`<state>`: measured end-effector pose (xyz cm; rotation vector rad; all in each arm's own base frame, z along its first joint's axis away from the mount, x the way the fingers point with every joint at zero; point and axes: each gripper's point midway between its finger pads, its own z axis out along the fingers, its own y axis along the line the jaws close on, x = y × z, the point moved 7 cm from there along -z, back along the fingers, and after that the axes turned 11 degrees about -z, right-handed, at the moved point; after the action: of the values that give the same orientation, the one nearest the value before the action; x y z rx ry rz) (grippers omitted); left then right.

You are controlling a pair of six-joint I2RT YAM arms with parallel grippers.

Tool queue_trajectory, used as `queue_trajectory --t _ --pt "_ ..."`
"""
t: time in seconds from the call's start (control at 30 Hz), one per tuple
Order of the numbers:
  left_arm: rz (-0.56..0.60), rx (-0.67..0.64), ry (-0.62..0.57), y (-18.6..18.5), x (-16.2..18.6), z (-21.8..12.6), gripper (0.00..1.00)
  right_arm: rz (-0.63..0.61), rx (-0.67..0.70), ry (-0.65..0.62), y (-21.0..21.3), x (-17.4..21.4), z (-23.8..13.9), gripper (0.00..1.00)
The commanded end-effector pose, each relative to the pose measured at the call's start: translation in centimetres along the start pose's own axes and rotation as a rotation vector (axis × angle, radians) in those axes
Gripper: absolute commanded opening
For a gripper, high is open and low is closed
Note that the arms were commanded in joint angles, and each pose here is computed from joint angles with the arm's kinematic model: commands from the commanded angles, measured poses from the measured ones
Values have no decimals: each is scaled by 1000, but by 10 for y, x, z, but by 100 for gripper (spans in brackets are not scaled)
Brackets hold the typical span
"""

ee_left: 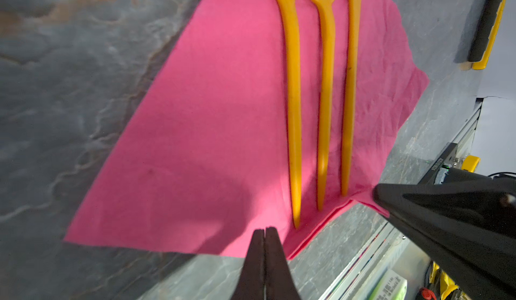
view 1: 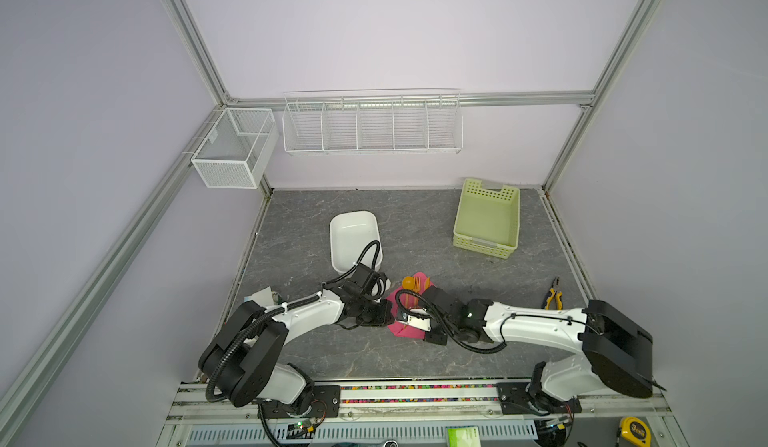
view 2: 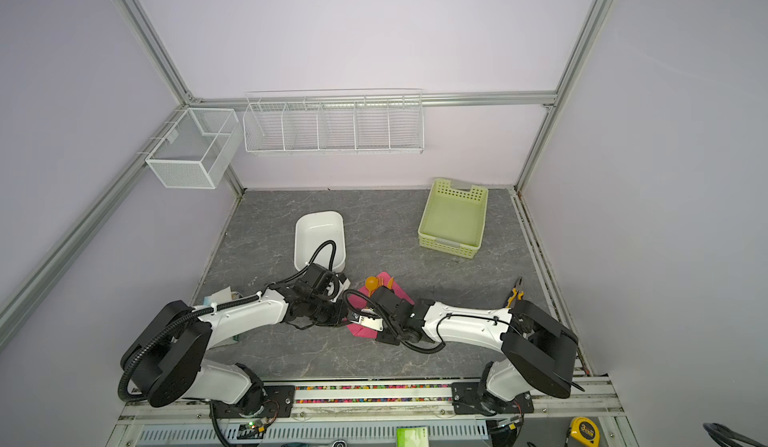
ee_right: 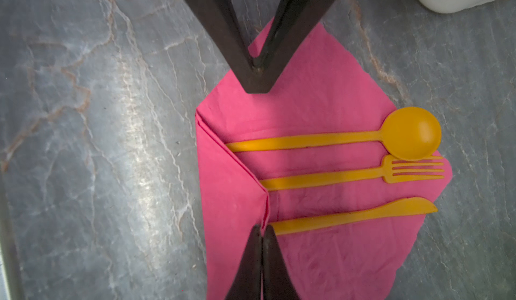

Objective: Place the utensils on the paper napkin and roll it up

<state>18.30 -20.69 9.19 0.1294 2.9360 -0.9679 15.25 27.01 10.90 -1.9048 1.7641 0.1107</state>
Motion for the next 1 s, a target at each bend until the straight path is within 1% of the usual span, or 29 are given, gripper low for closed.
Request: queue_trajectory --t 0.0,0.13,0.3,0.47,0.7,0.97 --pt "9 -28 6 5 2 2 0 17 10 14 -3 2 4 7" --pt "2 -2 4 2 3 0 0 26 10 17 -4 2 5 7" --pt "-34 136 18 -9 9 -2 0 34 13 12 -6 2 5 7" --pt "-69 255 48 -12 19 0 0 37 16 2 -7 1 7 7" --pt "-86 308 78 -11 31 3 0 46 14 -7 -9 0 9 7" --pt "-83 330 79 -20 27 10 0 56 19 -10 -10 0 9 7"
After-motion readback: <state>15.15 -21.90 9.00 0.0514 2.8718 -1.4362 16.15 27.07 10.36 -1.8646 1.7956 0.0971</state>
